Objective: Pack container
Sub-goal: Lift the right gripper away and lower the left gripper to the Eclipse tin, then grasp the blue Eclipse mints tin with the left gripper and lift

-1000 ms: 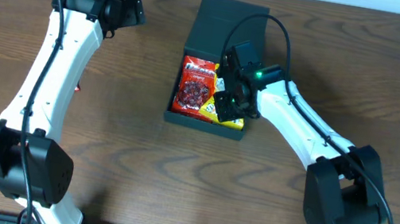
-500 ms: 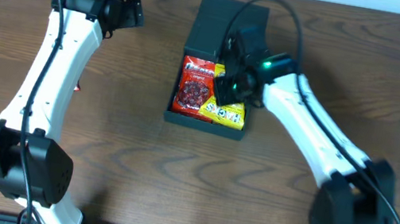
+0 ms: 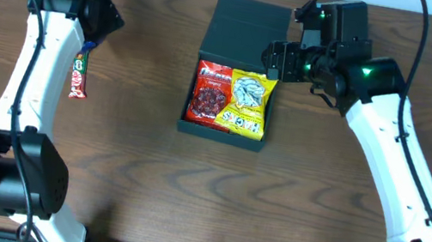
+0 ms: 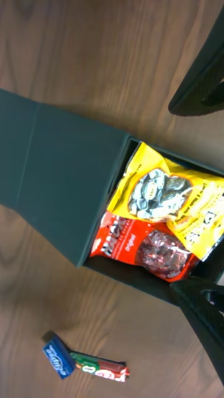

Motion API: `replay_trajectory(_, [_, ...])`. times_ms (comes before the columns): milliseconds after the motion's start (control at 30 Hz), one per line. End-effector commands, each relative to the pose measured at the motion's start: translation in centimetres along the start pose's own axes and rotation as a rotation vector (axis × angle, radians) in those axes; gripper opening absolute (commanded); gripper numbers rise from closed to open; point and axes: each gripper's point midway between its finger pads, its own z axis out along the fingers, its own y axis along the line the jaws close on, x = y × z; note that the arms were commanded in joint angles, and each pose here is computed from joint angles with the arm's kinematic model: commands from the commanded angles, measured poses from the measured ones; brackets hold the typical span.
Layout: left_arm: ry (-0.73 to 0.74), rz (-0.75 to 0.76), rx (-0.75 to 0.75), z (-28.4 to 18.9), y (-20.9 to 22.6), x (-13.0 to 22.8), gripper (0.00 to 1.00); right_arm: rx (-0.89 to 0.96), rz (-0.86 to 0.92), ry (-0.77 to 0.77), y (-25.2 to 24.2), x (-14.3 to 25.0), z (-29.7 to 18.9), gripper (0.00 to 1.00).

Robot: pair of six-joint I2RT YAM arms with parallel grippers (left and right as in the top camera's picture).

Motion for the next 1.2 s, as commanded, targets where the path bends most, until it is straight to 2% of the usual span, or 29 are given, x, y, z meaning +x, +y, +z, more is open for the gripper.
replay_trajectory(0, [-0.01, 0.004, -0.057, 1.9, 1.5, 0.3, 0.95, 0.008, 0.017, 0.005, -0.6, 0.1, 0.1, 0.85])
replay_trajectory(267, [-0.059, 0.118, -0.11, 4.4, 3.5, 0.2, 0.96, 0.007, 0.017, 0.004, -0.5, 0.1, 0.1, 0.87])
replay_trajectory(567, [-0.166, 0.512, 0.003, 6.7, 1.0, -1.2, 0.95, 0.007, 0.017, 0.003, -0.5, 0.0, 0.1, 0.88])
replay_trajectory(733, [-0.195, 0.669, 0.057, 9.2, -0.3, -1.7, 0.95, 0.007, 0.017, 0.004, -0.5, 0.1, 0.1, 0.88])
replay_trajectory(967, [-0.184, 0.78, 0.11, 14.0, -0.2, -1.4, 0.95, 0.008, 0.021, 0.009, -0.6, 0.2, 0.1, 0.89])
replay_trajectory(1167, [-0.191, 0.827, 0.157, 16.1, -0.6, -1.0, 0.95, 0.008, 0.038, 0.007, -0.6, 0.1, 0.1, 0.91])
